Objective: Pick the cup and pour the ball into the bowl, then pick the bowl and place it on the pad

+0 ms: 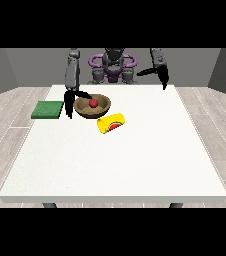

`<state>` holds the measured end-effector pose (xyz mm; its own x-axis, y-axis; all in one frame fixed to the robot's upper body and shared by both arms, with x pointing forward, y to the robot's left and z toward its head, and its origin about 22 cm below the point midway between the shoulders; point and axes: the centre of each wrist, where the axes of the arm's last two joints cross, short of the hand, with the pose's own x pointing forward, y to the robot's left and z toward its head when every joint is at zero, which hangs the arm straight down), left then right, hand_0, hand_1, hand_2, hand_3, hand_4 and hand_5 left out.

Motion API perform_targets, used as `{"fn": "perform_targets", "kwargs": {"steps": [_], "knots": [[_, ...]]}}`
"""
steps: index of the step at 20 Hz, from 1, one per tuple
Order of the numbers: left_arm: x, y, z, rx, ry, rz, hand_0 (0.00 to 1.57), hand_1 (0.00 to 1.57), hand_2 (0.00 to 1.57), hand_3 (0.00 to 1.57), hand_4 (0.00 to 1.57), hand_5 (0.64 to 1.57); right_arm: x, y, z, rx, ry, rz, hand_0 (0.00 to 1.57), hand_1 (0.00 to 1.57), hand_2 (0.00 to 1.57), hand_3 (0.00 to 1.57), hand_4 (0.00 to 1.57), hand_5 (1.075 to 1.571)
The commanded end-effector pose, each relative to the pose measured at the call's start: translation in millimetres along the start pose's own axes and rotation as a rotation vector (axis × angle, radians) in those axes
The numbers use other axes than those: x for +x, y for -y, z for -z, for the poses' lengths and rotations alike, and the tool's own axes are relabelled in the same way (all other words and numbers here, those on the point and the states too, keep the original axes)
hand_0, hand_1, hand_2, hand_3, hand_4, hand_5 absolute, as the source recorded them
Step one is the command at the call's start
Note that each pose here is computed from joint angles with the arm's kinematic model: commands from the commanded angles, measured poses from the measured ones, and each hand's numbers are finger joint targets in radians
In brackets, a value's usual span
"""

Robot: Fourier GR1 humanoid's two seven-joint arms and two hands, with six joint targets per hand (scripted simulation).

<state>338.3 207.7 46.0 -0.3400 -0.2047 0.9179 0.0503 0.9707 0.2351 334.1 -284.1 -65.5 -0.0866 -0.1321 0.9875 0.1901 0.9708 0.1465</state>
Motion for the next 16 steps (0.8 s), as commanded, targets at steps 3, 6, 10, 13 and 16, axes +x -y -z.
{"fn": "perform_targets", "kwargs": {"steps": [3,6,10,13,16], "knots": [[15,6,-6,-0.023,0.053,0.000,0.00,0.00,0.00,0.00,0.00,1.565,-14,-9,0.6,-0.011,0.012,-0.016,0.00,0.00,0.00,0.00,0.06,1.562],[3,-13,-6,0.016,0.036,0.000,0.00,0.00,0.00,0.00,0.00,1.566,-35,-8,-21.9,-0.108,-0.162,0.062,0.00,0.00,0.00,0.00,0.46,1.547],[36,8,15,-0.053,0.116,-0.011,0.00,0.00,0.00,0.00,0.47,1.564,-40,19,-32.2,-0.210,-0.221,-0.308,1.57,1.57,1.57,1.09,0.85,1.505],[24,4,6,-0.081,0.095,-0.029,0.00,0.00,0.00,0.00,0.60,1.544,-40,44,-43.1,-0.262,-0.221,-0.522,1.57,1.57,1.57,1.51,0.94,1.549],[22,1,11,-0.067,0.070,-0.039,0.00,0.00,0.00,0.00,0.76,1.507,-32,31,-31.1,-0.291,-0.232,-0.573,1.57,1.57,1.57,1.40,0.92,1.565]]}}
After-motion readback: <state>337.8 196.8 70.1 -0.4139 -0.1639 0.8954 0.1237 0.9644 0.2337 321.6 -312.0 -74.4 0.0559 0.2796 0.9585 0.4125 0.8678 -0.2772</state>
